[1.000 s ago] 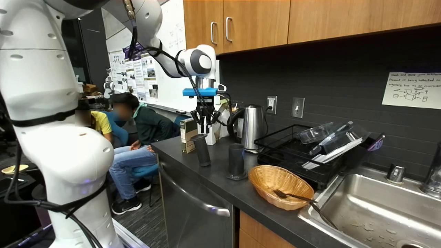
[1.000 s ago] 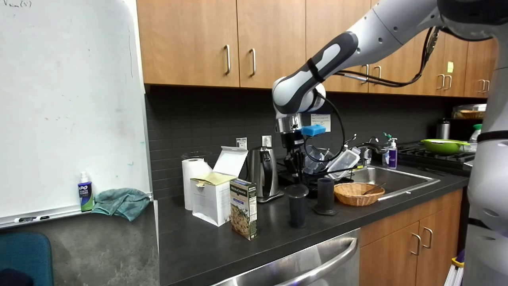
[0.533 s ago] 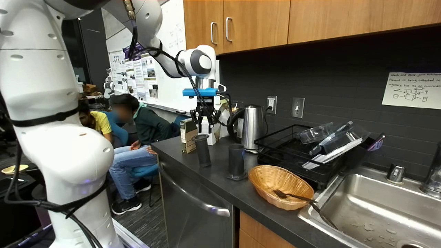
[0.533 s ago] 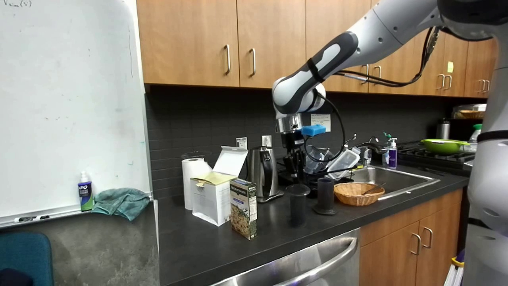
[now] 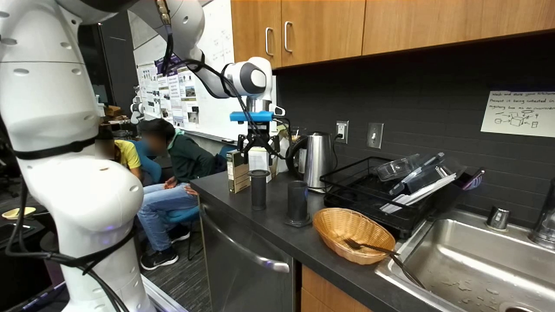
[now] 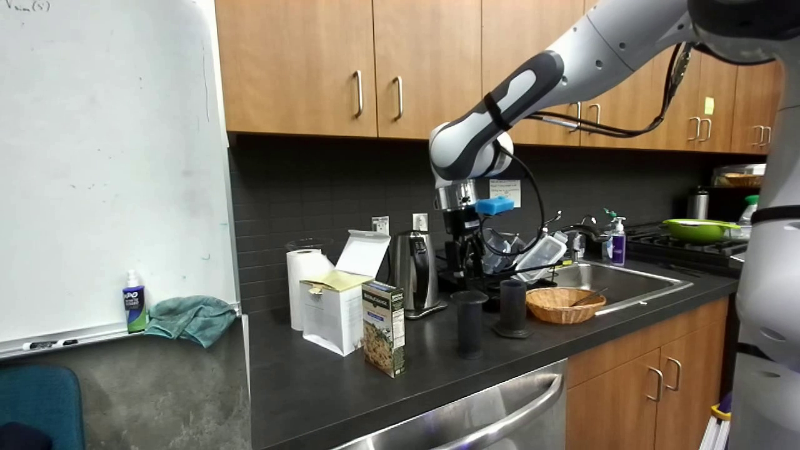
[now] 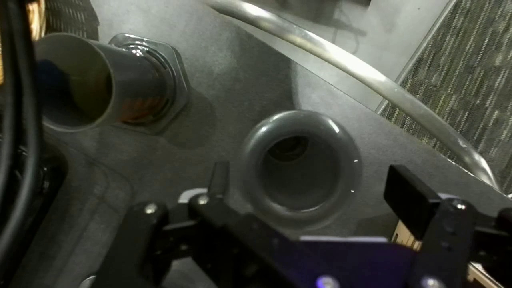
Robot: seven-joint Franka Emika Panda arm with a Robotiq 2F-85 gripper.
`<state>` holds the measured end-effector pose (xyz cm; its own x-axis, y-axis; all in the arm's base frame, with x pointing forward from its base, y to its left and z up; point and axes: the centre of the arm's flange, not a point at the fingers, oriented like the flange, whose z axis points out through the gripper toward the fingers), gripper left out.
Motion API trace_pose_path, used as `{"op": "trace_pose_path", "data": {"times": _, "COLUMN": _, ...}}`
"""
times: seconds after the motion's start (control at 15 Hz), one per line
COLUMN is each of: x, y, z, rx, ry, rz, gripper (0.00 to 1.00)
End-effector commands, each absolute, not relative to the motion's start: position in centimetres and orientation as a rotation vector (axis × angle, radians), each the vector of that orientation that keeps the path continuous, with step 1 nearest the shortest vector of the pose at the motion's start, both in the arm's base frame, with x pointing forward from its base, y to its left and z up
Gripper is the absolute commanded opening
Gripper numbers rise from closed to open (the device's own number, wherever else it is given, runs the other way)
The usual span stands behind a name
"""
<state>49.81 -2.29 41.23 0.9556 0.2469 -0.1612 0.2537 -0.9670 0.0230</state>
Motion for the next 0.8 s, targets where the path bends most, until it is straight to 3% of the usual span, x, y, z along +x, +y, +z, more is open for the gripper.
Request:
{"op": "trace_pose_path", "data": {"times": 0.0, "x": 49.5, "y": -3.0, "z": 41.1, "rx": 3.046, "ry": 0.37, "rz": -0.265, "gripper": 1.0}}
{"op": "trace_pose_path", "data": {"times": 0.73, "x": 48.7, "y": -3.8, "z": 39.7, "rx": 3.046, "ry": 0.349, "rz": -0.308, "gripper": 1.0}}
